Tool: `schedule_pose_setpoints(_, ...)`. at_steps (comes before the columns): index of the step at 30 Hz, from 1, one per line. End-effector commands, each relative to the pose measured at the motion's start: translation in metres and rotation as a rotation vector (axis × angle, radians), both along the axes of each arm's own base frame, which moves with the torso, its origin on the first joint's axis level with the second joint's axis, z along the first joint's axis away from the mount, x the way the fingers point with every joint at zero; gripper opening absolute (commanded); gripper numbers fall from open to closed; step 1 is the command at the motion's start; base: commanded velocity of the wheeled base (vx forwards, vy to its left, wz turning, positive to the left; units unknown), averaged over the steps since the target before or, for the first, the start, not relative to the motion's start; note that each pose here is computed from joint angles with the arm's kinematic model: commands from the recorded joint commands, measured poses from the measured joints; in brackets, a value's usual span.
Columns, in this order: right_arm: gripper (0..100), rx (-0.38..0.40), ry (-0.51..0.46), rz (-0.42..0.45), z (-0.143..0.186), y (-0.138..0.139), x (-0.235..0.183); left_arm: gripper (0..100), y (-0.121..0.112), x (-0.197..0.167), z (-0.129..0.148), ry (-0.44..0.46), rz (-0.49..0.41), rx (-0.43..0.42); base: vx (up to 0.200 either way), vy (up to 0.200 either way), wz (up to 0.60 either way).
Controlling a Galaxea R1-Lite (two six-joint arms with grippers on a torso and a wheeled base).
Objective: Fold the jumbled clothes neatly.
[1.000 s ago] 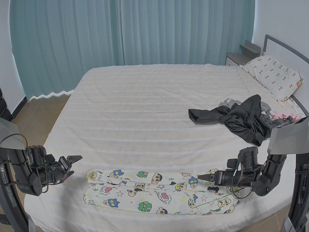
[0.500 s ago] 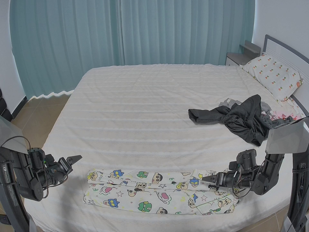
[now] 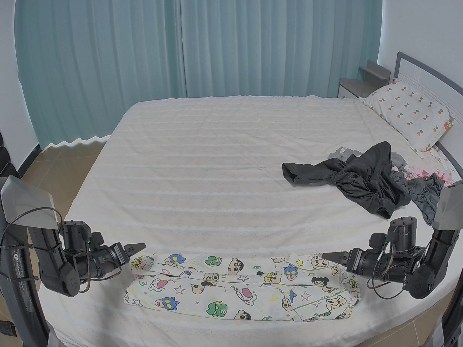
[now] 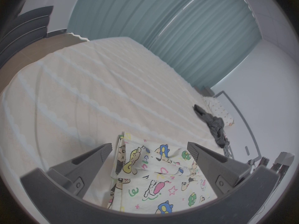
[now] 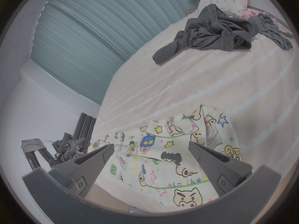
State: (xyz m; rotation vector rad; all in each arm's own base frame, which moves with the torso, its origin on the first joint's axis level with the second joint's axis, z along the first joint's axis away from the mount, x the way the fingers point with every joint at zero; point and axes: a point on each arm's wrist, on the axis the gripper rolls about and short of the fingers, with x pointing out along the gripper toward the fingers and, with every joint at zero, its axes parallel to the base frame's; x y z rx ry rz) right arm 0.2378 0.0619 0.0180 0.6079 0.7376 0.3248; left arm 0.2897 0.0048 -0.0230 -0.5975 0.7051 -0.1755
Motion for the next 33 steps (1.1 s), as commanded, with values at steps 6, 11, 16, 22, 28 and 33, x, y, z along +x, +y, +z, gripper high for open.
schedule_pose_setpoints(6, 100, 0.035, -0.019, 0.001, -0.005, -0.004, -0.019, 100, -0.008, 0.036, -0.002, 0.045, -0.131, 0.161, 0.000, 0.000, 0.00)
schedule_pose_setpoints(11, 100, 0.031, -0.015, 0.010, -0.010, -0.004, -0.022, 100, -0.009, 0.041, -0.002, 0.036, -0.133, 0.162, 0.000, 0.000, 0.00)
schedule_pose_setpoints(16, 100, 0.033, -0.020, 0.012, -0.009, -0.004, -0.021, 0, -0.010, 0.039, -0.006, 0.069, -0.144, 0.156, 0.000, 0.000, 0.00)
schedule_pose_setpoints(22, 100, 0.037, -0.019, 0.010, -0.009, -0.004, -0.021, 0, -0.010, 0.035, -0.008, 0.089, -0.148, 0.159, 0.000, 0.000, 0.00)
schedule_pose_setpoints(28, 100, 0.039, -0.018, 0.011, -0.008, -0.004, -0.022, 0, -0.009, 0.033, -0.006, 0.089, -0.145, 0.159, 0.000, 0.000, 0.00)
schedule_pose_setpoints(33, 100, 0.040, -0.019, 0.010, -0.008, -0.004, -0.022, 0, -0.009, 0.036, 0.014, 0.021, -0.140, 0.158, 0.000, 0.000, 0.00)
